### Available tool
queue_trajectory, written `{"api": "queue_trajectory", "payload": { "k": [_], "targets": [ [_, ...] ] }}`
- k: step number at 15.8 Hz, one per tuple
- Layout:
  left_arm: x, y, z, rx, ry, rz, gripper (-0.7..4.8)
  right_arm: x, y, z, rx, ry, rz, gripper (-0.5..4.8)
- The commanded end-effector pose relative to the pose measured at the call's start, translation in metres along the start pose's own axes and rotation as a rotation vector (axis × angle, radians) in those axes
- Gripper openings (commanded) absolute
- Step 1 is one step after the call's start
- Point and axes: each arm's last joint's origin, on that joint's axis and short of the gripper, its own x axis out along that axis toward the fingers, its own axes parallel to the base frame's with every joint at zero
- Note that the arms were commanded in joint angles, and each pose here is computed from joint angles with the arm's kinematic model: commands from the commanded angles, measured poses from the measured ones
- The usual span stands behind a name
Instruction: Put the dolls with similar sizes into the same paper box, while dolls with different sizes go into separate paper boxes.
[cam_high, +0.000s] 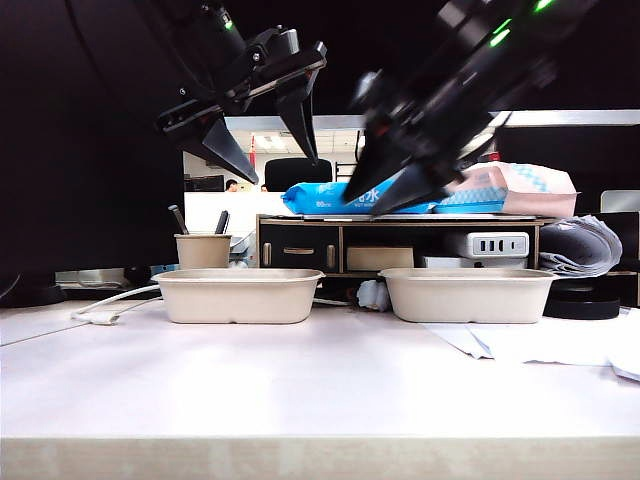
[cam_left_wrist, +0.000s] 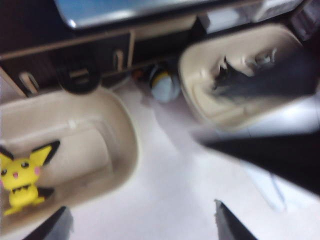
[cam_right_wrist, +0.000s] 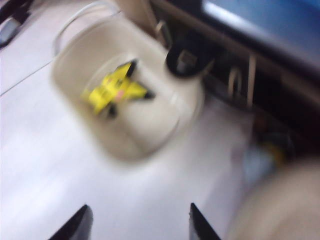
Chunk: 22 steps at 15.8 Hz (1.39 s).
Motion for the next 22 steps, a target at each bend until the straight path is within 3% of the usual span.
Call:
{"api": "queue_trajectory", "payload": {
  "k": [1, 3, 5, 15, 22],
  "targets": [
    [-0.001, 0.001, -0.006, 0.074, 0.062, 0.01, 3.81, 0.017, -0.006, 0.031, -0.029, -0.047, 0.018, 2.52],
    [-0.002, 0.003, -0.007, 0.091, 0.083, 0.015, 3.81, 0.024, -0.011, 0.046, -0.029, -0.068, 0.011, 2.52],
    [-0.002, 0.003, -0.007, 0.089, 0.082, 0.016, 3.81, 0.035, -0.017, 0.047, 0.047, -0.06, 0.019, 2.52],
    [-0.002, 0.004, -0.011, 0.087, 0.119, 0.022, 3.81, 0.081, -0.035, 0.005, 0.186, 0.133, 0.068, 2.52],
    [-0.002, 0.005, -0.014, 0.089, 0.15, 0.027, 3.82, 0.085, -0.047, 0.014, 0.154, 0.05, 0.009, 2.51]
  ]
}}
